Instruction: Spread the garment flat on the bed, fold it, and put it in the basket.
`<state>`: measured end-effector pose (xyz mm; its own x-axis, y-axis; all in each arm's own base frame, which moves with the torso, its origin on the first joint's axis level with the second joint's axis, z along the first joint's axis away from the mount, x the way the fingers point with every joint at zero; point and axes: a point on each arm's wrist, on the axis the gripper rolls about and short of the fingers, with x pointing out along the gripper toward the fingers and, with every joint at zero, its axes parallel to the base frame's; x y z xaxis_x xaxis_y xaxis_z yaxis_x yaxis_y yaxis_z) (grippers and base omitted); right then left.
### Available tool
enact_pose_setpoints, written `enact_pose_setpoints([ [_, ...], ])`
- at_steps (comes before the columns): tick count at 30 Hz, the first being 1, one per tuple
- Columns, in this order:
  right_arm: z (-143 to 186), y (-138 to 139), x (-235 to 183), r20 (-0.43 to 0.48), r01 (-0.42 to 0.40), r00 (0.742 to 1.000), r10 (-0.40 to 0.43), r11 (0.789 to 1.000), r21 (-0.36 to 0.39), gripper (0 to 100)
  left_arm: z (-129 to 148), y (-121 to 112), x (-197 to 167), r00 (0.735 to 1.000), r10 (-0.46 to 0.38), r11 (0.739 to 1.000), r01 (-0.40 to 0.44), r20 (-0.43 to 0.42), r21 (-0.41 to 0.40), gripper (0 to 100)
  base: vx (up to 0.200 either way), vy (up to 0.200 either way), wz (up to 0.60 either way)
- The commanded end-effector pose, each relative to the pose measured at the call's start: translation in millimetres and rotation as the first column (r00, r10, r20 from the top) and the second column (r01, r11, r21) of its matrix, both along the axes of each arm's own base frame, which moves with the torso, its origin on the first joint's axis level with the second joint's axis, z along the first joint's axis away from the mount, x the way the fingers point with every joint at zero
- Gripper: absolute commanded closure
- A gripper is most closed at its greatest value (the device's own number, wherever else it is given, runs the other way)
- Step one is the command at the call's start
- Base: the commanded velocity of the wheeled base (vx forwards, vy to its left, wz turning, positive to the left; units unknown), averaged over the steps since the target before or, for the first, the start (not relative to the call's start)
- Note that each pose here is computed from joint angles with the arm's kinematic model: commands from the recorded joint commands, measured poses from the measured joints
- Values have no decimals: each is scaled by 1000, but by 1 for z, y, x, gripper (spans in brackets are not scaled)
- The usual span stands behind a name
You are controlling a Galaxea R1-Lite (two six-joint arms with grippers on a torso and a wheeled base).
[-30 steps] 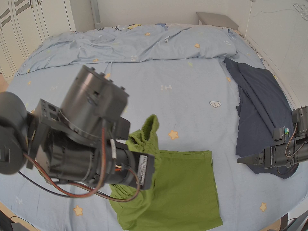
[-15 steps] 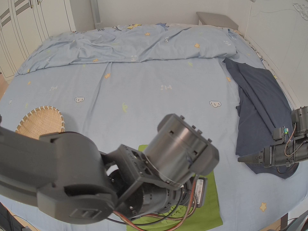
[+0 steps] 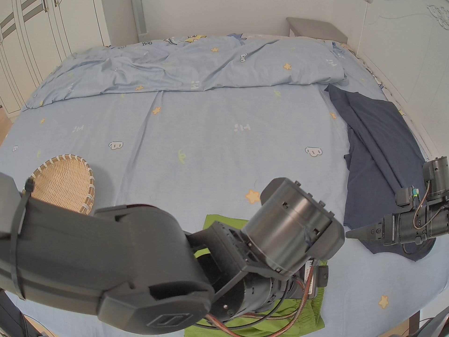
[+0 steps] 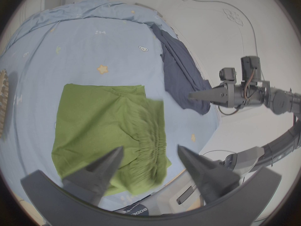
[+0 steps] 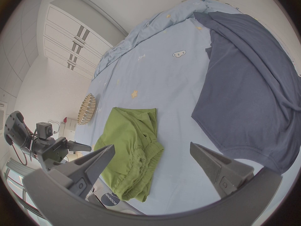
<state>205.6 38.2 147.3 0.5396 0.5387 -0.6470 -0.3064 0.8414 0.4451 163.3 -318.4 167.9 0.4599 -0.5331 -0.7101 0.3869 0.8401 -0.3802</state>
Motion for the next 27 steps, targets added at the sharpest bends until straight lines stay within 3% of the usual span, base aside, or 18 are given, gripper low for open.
enact_pose_setpoints([
  [1,-1,0,0,-3,-2,1000,2,1000,1,0,4,-4,2,1000,14,999,-15,-4,-30,0,0,0,0],
  [5,0,2,-1,-3,-13,1000,13,1000,3,0,11,4,8,999,47,997,-48,-22,-59,0,0,0,0],
  [9,1,6,-4,-4,-30,1000,30,1000,11,0,30,40,27,994,100,988,-105,-52,-113,0,0,0,0],
  [14,6,21,-19,12,-105,994,105,994,26,0,44,128,48,974,53,957,-112,-219,-267,0,0,0,0],
  [15,7,21,-19,13,-106,994,106,994,28,0,44,130,49,973,51,957,-112,-225,-269,0,0,0,0],
  [17,7,31,-25,1,-143,990,143,989,45,0,22,168,57,955,14,956,-100,-298,-275,0,0,0,0],
  [19,8,32,-26,1,-150,989,150,988,49,0,13,178,59,953,5,959,-90,-303,-267,0,0,0,0],
  [20,9,33,-29,7,-154,988,154,986,55,0,-11,200,64,955,-7,969,-67,-298,-239,0,0,0,0],
  [24,14,32,-34,30,-156,988,154,986,59,0,-64,224,86,952,-22,986,-29,-306,-162,0,0,0,0],
  [27,16,31,-36,37,-157,987,155,986,61,0,-83,222,95,941,-34,990,-15,-337,-141,0,0,0,0],
])
